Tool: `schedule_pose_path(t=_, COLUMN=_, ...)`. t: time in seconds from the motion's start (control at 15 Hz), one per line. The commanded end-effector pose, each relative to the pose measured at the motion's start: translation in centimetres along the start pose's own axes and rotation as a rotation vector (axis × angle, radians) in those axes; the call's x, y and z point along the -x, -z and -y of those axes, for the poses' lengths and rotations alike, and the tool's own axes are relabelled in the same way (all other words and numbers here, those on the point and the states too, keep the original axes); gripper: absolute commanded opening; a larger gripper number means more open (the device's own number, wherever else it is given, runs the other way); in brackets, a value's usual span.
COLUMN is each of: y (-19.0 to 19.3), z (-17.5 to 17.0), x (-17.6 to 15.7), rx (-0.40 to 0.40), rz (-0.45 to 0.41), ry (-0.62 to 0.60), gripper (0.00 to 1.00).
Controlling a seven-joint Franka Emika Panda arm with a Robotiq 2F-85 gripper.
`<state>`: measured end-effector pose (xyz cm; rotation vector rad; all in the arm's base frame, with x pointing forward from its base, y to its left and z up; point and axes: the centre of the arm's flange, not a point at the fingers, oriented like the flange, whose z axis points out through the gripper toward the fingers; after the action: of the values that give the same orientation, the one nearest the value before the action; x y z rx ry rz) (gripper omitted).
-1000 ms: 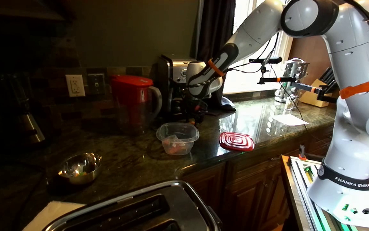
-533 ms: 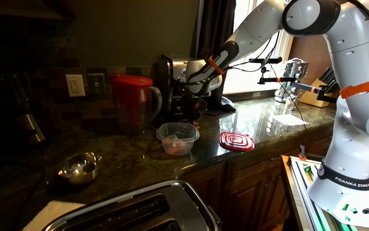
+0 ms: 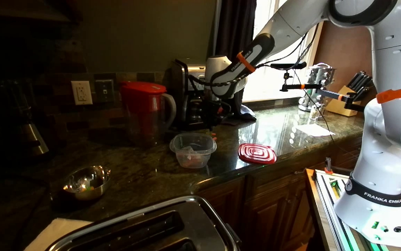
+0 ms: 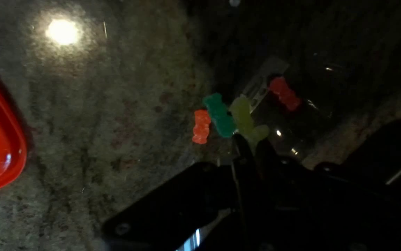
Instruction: Move the lunchbox closer to the lid, and then place three gummy bears inside
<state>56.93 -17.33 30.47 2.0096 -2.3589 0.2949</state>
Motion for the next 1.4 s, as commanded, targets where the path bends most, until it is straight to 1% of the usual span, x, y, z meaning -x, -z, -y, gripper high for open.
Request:
schedule_pose_path(t=0.0, y=3.7, z=-4.5, x=1.7, rx=-0.004, rz=0.013, ry=0.054, gripper=0.02)
schedule_pose_path(t=0.27, y=8.1, z=-5.5, x=4.4, rx=-0.034, rz=0.014, ry=0.138, gripper=0.02)
schedule_pose_path(t=0.6, y=12.7, z=-5.6, x=9.4, rx=-0.022, rz=-0.01, ry=0.262, gripper=0.02)
schedule_pose_path(t=0.73, y=13.4, z=-5.0, x=11.8, rx=-0.028, rz=-0.011, ry=0.314, gripper=0.02)
schedule_pose_path(t=0.87, y=13.3, z=-4.1, x=14.0, rx=-0.031, rz=0.005, ry=0.362, gripper=0.02)
schedule_pose_path(t=1.0, y=12.7, z=-3.0, x=15.6, rx=-0.053, rz=0.015, ry=0.4, gripper=0.02)
schedule_pose_path(t=1.07, y=12.4, z=-2.5, x=16.2, rx=-0.042, rz=0.025, ry=0.413, gripper=0.15)
schedule_pose_path(t=1.13, y=12.0, z=-2.3, x=16.6, rx=-0.033, rz=0.028, ry=0.421, gripper=0.32)
schedule_pose_path(t=1.2, y=11.9, z=-2.4, x=16.9, rx=-0.026, rz=0.027, ry=0.433, gripper=0.41)
schedule_pose_path(t=1.33, y=11.3, z=-2.1, x=17.3, rx=-0.014, rz=0.027, ry=0.444, gripper=0.56)
